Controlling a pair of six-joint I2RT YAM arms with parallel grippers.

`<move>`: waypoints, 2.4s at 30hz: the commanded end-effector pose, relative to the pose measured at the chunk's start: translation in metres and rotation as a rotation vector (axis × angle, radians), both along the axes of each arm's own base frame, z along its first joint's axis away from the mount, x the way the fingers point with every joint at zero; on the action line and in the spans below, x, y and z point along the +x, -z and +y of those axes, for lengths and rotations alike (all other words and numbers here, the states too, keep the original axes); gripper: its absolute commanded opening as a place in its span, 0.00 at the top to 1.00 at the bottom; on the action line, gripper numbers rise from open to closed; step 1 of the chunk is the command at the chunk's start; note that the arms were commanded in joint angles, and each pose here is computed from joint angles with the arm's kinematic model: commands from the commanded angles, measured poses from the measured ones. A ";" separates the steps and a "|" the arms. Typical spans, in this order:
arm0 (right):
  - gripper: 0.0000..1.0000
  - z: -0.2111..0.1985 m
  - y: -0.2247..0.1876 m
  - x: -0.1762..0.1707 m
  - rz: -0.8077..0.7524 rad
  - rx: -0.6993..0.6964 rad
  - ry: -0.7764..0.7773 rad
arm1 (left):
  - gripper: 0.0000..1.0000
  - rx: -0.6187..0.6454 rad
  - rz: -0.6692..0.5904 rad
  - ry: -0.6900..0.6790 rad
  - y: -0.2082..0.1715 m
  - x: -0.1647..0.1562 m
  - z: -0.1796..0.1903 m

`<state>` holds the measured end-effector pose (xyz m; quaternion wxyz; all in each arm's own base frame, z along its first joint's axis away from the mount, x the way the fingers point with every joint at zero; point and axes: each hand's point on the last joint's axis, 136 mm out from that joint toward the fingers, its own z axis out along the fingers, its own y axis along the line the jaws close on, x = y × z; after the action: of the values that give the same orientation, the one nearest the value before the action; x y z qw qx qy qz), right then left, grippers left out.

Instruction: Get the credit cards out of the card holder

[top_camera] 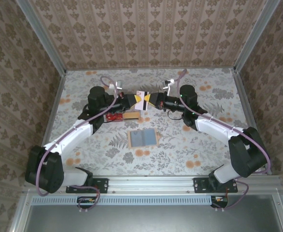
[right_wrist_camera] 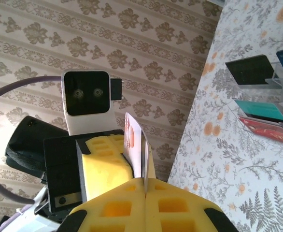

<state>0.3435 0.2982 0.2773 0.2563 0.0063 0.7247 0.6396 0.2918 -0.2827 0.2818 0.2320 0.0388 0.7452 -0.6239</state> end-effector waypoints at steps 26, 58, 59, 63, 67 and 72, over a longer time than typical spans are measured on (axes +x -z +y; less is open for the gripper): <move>0.03 -0.100 0.076 -0.016 0.063 -0.557 0.204 | 1.00 0.924 -0.887 0.431 0.053 0.048 0.038; 0.03 -0.106 0.109 0.001 0.210 -0.556 0.236 | 1.00 0.981 -0.940 1.047 0.166 0.086 0.043; 0.03 -0.106 0.110 0.001 0.212 -0.555 0.233 | 1.00 0.992 -0.935 1.052 0.169 0.088 0.045; 0.03 -0.104 0.109 0.001 0.213 -0.544 0.229 | 0.95 1.010 -0.941 1.045 0.173 0.094 0.045; 0.03 -0.103 0.110 0.001 0.219 -0.535 0.228 | 0.93 1.020 -0.955 1.037 0.175 0.097 0.043; 0.03 -0.103 0.111 -0.001 0.227 -0.531 0.224 | 0.92 1.037 -0.961 1.023 0.178 0.103 0.042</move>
<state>0.3425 0.1950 0.1704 0.2438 0.0817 0.8868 0.3840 0.3884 -0.2391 0.1101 0.1644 0.7220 0.6544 -0.1529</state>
